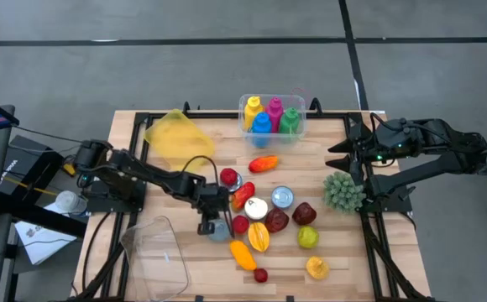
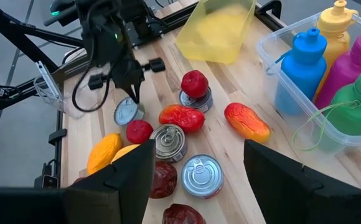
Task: Pick & Place Food Item
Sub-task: Put the green tuna can into the yellow bin
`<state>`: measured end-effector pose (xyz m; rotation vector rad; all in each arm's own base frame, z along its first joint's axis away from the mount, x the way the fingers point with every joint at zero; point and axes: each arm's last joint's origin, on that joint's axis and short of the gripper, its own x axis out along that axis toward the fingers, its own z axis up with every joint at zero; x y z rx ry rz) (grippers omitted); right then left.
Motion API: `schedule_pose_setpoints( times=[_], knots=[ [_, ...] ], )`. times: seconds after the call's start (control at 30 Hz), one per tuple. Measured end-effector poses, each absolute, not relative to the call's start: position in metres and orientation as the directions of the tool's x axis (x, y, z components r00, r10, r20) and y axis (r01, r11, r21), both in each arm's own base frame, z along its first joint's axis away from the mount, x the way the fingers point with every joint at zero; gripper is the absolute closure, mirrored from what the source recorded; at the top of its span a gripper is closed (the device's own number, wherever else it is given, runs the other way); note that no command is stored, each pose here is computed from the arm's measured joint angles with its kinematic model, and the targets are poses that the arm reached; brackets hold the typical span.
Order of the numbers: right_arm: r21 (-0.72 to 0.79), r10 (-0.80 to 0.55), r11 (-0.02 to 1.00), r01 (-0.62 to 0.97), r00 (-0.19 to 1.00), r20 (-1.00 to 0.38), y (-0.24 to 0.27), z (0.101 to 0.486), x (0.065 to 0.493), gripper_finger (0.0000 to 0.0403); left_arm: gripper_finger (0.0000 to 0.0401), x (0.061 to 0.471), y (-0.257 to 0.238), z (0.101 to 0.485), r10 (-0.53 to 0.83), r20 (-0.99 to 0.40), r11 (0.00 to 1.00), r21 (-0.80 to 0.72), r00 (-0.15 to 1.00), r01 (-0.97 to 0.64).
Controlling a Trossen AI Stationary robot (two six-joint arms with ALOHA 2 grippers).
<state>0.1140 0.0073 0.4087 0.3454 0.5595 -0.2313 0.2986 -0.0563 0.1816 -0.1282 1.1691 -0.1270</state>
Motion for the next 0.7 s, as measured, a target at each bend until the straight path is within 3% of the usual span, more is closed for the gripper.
schedule_pose_setpoints(
  times=[0.7],
  knots=[
    [0.249, -0.122, 0.92, 0.304, 0.823, -0.554, 0.007, 0.409, 0.115, 0.0168, 0.0401, 0.277, -0.022, 0.224, -0.058, -0.882, 0.99, -0.111, 0.467, -0.087]
  ],
)
